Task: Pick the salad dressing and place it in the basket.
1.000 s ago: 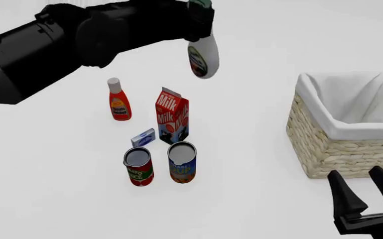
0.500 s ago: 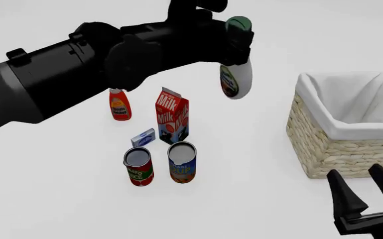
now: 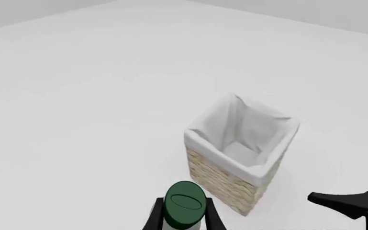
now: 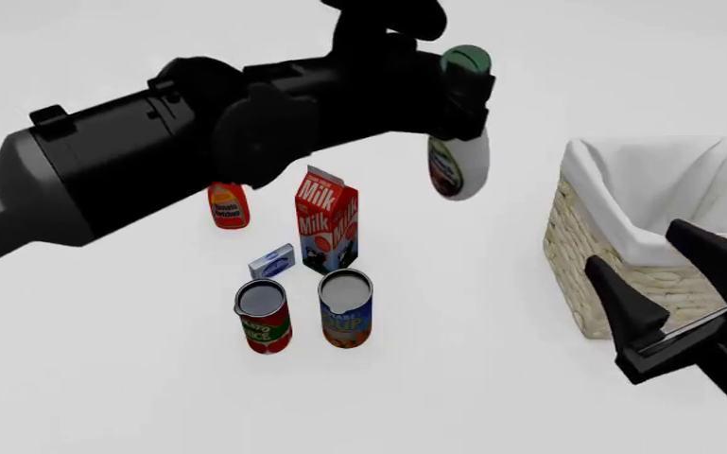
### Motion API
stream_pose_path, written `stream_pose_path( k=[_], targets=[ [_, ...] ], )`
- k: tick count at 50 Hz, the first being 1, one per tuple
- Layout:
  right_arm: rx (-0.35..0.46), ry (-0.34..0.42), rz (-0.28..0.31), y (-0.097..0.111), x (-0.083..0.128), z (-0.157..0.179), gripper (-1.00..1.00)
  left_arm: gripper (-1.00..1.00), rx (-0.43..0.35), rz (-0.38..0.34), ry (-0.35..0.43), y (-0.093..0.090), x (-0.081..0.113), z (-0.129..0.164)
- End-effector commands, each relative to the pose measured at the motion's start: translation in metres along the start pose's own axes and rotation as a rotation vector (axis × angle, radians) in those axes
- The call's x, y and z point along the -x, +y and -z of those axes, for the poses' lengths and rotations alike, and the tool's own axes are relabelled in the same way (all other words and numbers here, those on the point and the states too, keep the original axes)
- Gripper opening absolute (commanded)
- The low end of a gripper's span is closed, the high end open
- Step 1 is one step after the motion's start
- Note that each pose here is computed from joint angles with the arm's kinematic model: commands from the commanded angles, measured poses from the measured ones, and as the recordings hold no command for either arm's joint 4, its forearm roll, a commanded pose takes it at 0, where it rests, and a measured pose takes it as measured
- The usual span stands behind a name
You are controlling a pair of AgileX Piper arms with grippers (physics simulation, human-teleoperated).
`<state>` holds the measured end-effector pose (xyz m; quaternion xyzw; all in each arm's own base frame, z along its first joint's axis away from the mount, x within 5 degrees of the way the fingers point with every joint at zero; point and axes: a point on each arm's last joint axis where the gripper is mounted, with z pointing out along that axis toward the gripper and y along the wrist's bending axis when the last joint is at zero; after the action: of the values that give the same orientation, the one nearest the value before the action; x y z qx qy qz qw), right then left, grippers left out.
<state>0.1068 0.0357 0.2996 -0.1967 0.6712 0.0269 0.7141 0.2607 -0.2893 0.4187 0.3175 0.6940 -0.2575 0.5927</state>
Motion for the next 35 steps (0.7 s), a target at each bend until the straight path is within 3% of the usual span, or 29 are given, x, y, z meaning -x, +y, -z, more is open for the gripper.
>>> stream_pose_path(
  k=[1,15,35],
  targets=[
    [0.073,-0.005,0.048,0.000,0.039,-0.022,1.00,-1.00,-0.011,-0.024,-0.016,-0.005,0.003,0.003],
    [0.107,-0.033,0.045,0.002,0.065,-0.044,1.00,-1.00,-0.026,-0.009,-0.023,-0.011,0.004,0.007],
    [0.117,-0.059,0.055,0.006,0.070,-0.067,1.00,-1.00,-0.045,0.006,-0.031,-0.018,0.004,0.011]
  ],
)
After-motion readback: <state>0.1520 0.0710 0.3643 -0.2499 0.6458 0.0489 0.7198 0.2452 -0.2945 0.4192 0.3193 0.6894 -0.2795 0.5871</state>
